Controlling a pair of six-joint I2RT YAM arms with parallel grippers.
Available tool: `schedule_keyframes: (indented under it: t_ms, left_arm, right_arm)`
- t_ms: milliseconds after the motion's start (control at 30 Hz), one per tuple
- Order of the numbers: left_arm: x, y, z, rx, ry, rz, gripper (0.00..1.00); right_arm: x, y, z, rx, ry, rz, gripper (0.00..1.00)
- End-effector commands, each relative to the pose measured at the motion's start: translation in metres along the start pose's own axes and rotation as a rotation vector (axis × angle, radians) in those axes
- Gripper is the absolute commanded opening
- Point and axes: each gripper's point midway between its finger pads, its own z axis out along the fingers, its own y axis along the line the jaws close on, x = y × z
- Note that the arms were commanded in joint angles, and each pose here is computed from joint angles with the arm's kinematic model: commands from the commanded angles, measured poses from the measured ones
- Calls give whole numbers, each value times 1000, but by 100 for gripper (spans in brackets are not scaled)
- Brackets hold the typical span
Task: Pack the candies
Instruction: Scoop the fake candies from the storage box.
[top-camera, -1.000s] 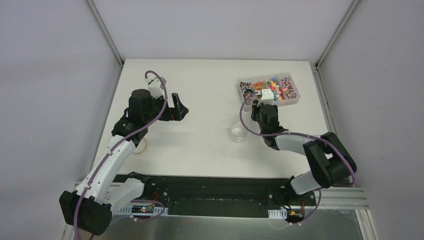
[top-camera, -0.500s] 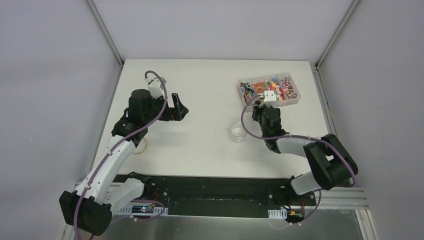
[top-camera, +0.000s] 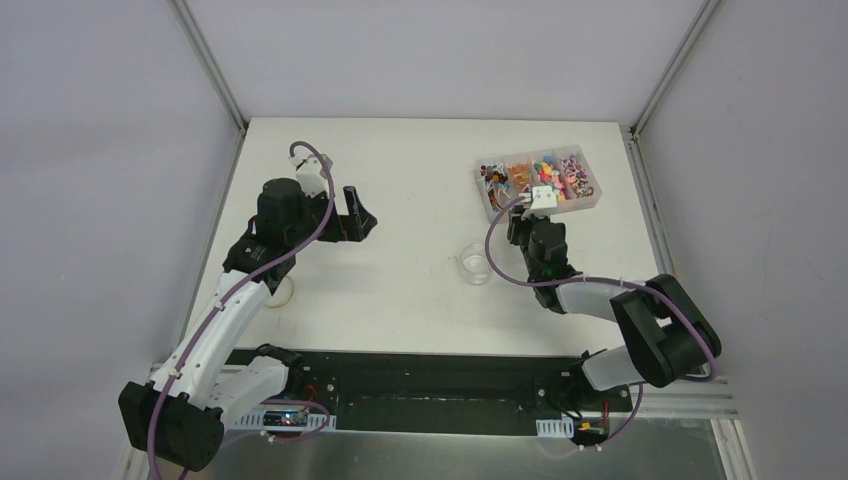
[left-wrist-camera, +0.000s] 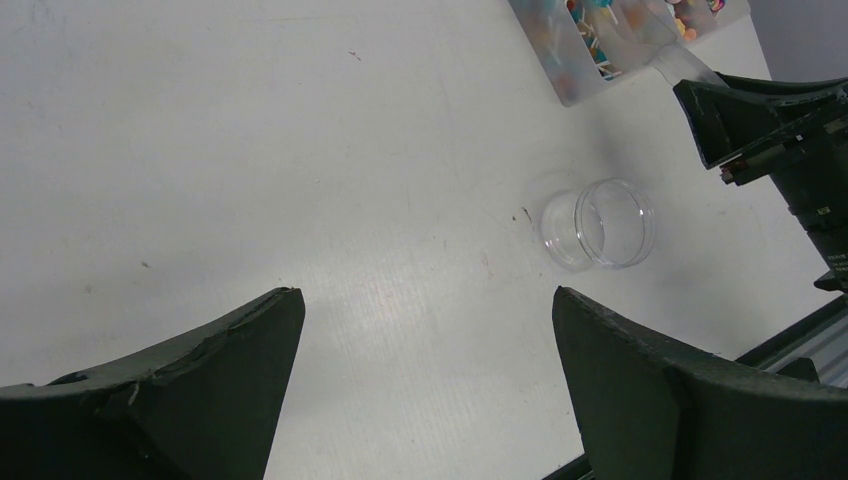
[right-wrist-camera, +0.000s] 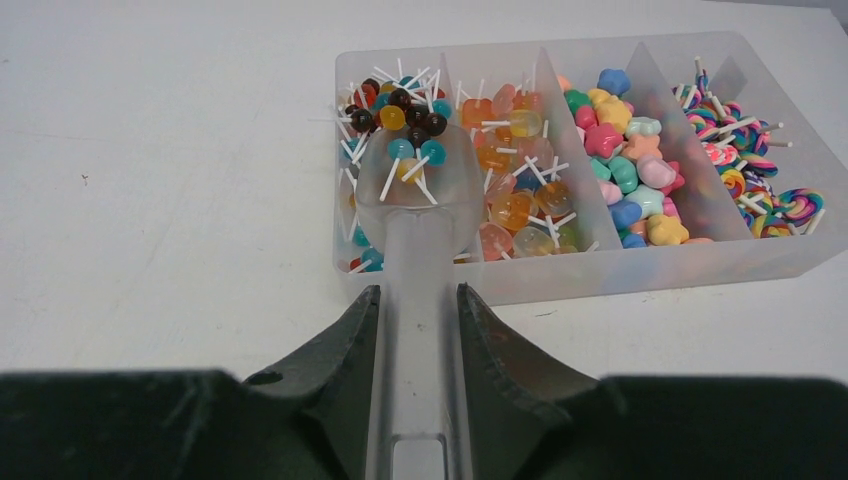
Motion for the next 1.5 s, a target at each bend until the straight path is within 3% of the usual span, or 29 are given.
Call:
schedule_keyframes:
  t_ms: [0, 900, 1467]
  left_arm:
    - [-8, -4, -3, 10, -37, 36, 99]
    - [-10, -3, -4, 5, -44, 35, 99]
    - [-9, -1, -3, -3, -41, 34, 99]
  right_arm:
    - [-36, 0, -2, -7, -126, 19, 0]
    - [-54, -3, -22, -38, -213, -2, 0]
    - [-107, 2, -74, -151, -429, -42, 0]
